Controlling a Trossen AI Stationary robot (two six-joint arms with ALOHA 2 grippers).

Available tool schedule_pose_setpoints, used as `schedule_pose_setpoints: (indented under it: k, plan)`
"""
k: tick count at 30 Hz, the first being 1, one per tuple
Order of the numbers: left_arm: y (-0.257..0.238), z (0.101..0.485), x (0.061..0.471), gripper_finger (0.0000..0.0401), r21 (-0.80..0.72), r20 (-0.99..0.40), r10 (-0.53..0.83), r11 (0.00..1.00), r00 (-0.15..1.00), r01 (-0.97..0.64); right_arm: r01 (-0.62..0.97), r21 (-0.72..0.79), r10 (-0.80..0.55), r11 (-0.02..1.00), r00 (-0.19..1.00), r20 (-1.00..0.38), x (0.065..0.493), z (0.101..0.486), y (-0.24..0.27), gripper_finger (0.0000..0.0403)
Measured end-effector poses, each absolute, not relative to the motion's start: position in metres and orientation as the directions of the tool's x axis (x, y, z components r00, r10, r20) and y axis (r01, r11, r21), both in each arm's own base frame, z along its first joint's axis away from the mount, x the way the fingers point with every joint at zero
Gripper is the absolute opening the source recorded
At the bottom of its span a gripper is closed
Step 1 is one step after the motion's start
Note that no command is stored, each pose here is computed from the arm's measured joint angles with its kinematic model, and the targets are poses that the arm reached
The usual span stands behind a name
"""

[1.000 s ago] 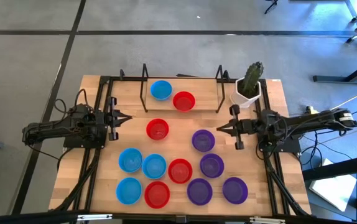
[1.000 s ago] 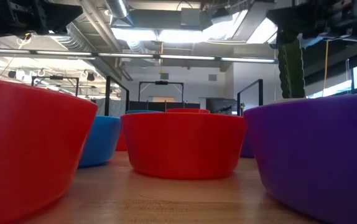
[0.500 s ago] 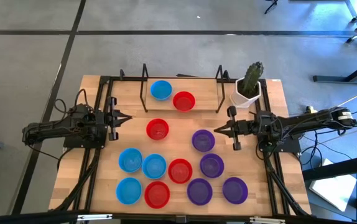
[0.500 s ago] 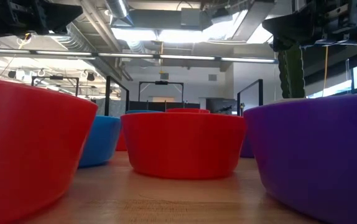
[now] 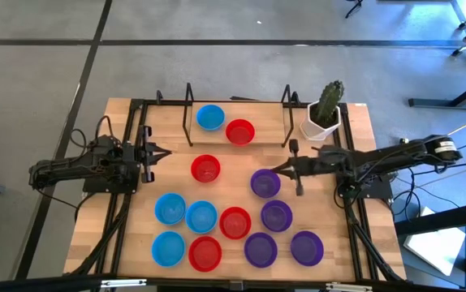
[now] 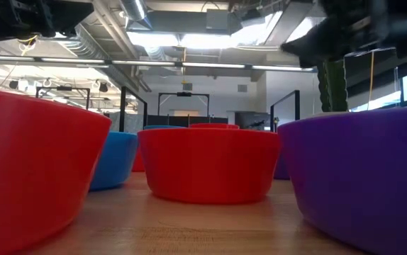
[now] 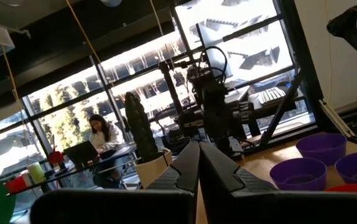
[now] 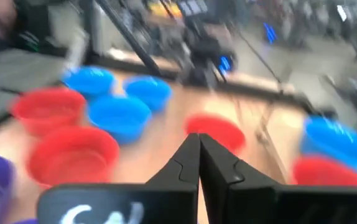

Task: Pick & Place Mini bowls
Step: Put the purple bowl on the shelf

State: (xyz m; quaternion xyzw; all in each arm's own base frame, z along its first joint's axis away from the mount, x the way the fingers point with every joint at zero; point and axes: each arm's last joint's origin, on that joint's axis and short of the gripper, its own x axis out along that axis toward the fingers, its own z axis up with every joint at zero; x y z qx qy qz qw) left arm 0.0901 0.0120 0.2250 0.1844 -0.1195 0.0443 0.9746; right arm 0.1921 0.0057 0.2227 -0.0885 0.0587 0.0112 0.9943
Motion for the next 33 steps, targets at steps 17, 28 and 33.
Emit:
schedule_pose_setpoints:
  k: [17,28,33]
  plan:
    - [0.012,0.224,0.090,0.0002,0.348,0.237,0.043,0.929,0.971,-0.126,0.145,-0.100,-0.172,0.984,0.668,-0.724,0.277,0.251,0.009,0.0024]
    - [0.012,0.224,0.090,0.0008,0.348,0.235,0.043,0.929,0.971,-0.125,0.097,-0.059,-0.092,0.994,0.381,-0.920,0.301,0.248,0.013,0.0176]
    - [0.012,0.224,0.090,0.0002,0.348,0.235,0.043,0.929,0.971,-0.125,0.246,-0.013,-0.101,0.969,0.347,-0.932,0.307,0.239,0.005,0.0234]
